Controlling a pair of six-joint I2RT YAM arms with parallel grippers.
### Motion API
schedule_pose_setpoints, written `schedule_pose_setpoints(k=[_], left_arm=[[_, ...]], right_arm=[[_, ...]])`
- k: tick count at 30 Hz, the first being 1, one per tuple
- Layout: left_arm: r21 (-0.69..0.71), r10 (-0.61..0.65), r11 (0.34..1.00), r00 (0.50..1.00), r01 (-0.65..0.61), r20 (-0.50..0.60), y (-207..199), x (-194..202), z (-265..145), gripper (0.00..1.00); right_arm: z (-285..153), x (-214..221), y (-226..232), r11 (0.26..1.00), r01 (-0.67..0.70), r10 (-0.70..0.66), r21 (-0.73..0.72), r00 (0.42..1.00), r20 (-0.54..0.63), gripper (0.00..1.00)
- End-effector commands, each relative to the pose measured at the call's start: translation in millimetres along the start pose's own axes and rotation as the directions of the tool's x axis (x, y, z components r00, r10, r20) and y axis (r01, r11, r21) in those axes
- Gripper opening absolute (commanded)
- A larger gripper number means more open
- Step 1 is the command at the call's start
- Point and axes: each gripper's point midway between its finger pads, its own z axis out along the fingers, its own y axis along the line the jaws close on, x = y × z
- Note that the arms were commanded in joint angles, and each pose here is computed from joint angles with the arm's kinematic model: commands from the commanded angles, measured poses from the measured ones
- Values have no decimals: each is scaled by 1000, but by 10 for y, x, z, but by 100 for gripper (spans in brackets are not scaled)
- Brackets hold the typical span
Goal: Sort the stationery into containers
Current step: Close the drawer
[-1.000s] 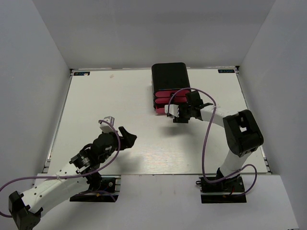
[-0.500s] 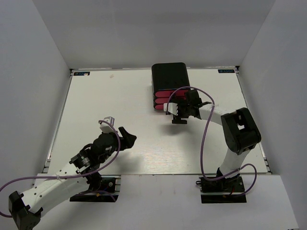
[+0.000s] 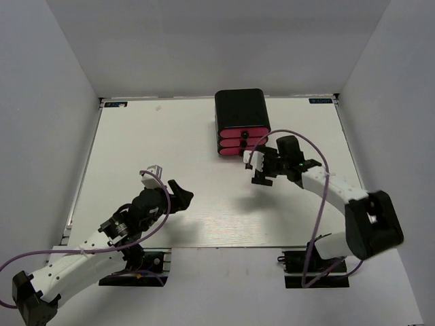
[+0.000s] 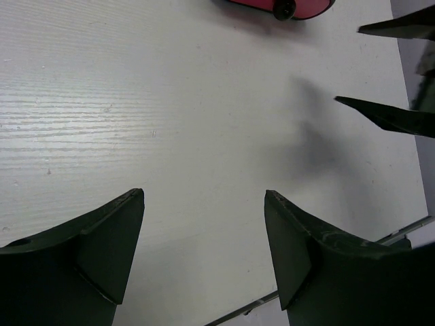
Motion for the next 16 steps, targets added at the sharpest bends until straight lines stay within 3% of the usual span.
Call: schedule_pose_setpoints(k=[1, 3, 4, 5, 7, 8, 11, 16], left_arm=[[21, 4, 1000, 1000, -5, 31, -76, -109, -27, 81], [25, 24, 999, 999, -25, 36, -101, -139, -20, 81], [32, 24, 999, 999, -25, 30, -122, -127, -2, 81], [31, 38, 999, 999, -39, 30, -117, -127, -1, 81], [52, 51, 997, 997, -54, 55, -206, -226, -4, 97], [58, 52, 997, 998, -55, 48, -226, -211, 17, 100], [74, 70, 994, 995, -75, 69, -309, -299, 25, 100], [99, 105, 988, 989, -116, 107, -434, -448, 16, 100]], right_arm=[[-361, -393, 3, 971, -228, 217, 67, 967, 136, 90], [-456, -479, 15, 946, -316, 301, 74, 940, 163, 90], [-533, -555, 47, 887, -456, 437, 69, 879, 188, 90], [-625, -600, -2, 866, -490, 464, 100, 862, 205, 90], [-751, -673, -14, 792, -601, 567, 110, 790, 234, 90], [-799, -679, -32, 769, -628, 591, 119, 770, 241, 90], [-977, -717, -100, 715, -679, 627, 167, 729, 275, 90], [-1106, -564, -146, 658, -701, 651, 274, 713, 259, 90]])
